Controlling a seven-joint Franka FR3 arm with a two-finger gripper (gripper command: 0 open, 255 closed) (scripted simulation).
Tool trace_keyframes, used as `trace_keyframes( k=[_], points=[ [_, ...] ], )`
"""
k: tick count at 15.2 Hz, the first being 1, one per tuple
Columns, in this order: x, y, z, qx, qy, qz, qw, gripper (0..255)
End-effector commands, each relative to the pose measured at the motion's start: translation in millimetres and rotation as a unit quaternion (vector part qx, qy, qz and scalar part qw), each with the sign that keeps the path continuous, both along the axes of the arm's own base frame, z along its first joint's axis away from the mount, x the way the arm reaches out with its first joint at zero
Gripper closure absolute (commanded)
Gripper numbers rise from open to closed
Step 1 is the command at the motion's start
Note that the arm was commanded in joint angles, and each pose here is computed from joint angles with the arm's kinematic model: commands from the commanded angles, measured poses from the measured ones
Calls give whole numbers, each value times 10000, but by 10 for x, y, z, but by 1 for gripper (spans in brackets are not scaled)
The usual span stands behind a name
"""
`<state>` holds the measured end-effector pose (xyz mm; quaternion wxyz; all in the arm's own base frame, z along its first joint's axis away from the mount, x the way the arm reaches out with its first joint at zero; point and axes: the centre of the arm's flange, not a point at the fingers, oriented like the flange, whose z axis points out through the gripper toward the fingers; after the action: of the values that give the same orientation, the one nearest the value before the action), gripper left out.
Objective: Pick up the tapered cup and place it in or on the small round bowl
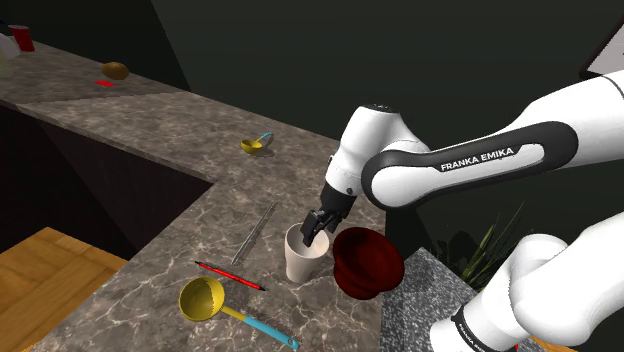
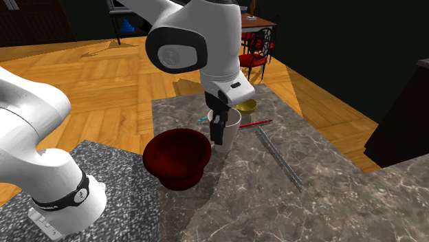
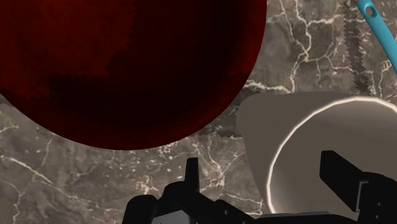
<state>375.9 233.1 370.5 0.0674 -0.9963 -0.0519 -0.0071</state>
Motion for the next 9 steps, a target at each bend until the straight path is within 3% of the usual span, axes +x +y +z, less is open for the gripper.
trace_keyframes(
  k=[1, 4, 5, 9],
  points=[
    [1, 1, -3, 0, -1, 0, 10000, 0],
    [0, 1, -2, 0, 0, 0, 10000, 0],
    [0, 1, -2, 0, 0, 0, 10000, 255],
    [0, 1, -2, 0, 0, 0, 10000, 255]
  ],
)
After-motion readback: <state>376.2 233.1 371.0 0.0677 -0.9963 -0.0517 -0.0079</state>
